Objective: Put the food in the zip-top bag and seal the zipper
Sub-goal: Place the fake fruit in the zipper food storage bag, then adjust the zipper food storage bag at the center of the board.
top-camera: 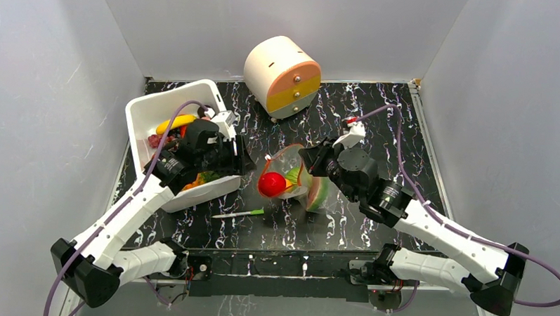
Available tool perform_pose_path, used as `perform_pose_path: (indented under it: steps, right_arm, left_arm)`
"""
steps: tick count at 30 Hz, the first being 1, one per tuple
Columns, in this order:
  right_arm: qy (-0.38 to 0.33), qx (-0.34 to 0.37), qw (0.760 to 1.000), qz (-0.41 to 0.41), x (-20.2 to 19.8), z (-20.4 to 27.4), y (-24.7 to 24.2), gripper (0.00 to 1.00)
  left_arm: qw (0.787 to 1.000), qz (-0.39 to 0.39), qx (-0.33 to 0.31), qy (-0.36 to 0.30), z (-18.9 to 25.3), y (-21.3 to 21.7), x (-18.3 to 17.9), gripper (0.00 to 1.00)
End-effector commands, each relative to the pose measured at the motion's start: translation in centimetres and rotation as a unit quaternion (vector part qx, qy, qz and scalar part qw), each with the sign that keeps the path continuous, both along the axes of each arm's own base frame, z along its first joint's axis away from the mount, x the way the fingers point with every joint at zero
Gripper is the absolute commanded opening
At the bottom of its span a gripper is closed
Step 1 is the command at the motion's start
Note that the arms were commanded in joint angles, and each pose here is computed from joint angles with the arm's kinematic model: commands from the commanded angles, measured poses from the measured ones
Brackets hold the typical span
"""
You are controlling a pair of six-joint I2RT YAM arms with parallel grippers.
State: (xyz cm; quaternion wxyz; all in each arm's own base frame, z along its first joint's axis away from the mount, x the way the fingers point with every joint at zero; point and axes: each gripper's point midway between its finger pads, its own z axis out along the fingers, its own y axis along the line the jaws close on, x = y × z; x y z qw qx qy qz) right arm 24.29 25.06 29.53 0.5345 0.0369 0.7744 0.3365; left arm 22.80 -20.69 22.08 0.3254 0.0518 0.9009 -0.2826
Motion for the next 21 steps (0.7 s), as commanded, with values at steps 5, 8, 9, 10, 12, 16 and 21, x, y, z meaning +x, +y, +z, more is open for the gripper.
perform_pose_path:
  steps: [5, 8, 9, 10, 12, 16, 21]
  right_arm:
    - [-0.050, 0.065, 0.996, -0.030, 0.1, 5.2, -1.5, 0.00]
    - [-0.050, 0.067, 0.996, -0.032, 0.1, 5.3, -1.5, 0.00]
    - [-0.050, 0.066, 0.996, -0.031, 0.1, 5.3, -1.4, 0.00]
    - [-0.049, 0.066, 0.996, -0.031, 0.1, 5.3, -1.4, 0.00]
    - [-0.049, 0.068, 0.996, -0.030, 0.1, 5.3, -1.3, 0.00]
    - [-0.051, 0.078, 0.995, -0.029, 0.0, 5.4, -1.4, 0.00]
    - [-0.050, 0.078, 0.995, -0.028, 0.0, 5.2, -1.3, 0.00]
  left_arm:
    - [0.996, -0.046, -0.050, 0.053, -2.4, -1.3, -3.3, 0.45]
    - [0.996, -0.045, -0.046, 0.060, -3.2, -1.5, -3.1, 0.43]
    - [0.996, -0.050, -0.051, 0.061, -3.3, -1.8, -3.0, 0.43]
    - [0.995, -0.057, -0.059, 0.064, -3.3, -2.2, -3.1, 0.43]
    - [0.993, -0.067, -0.076, 0.068, -3.4, -2.9, -3.1, 0.42]
    - [0.989, -0.074, -0.099, 0.075, -3.8, -3.9, -2.9, 0.40]
    - [0.989, -0.066, -0.098, 0.085, -5.0, -4.2, -2.3, 0.37]
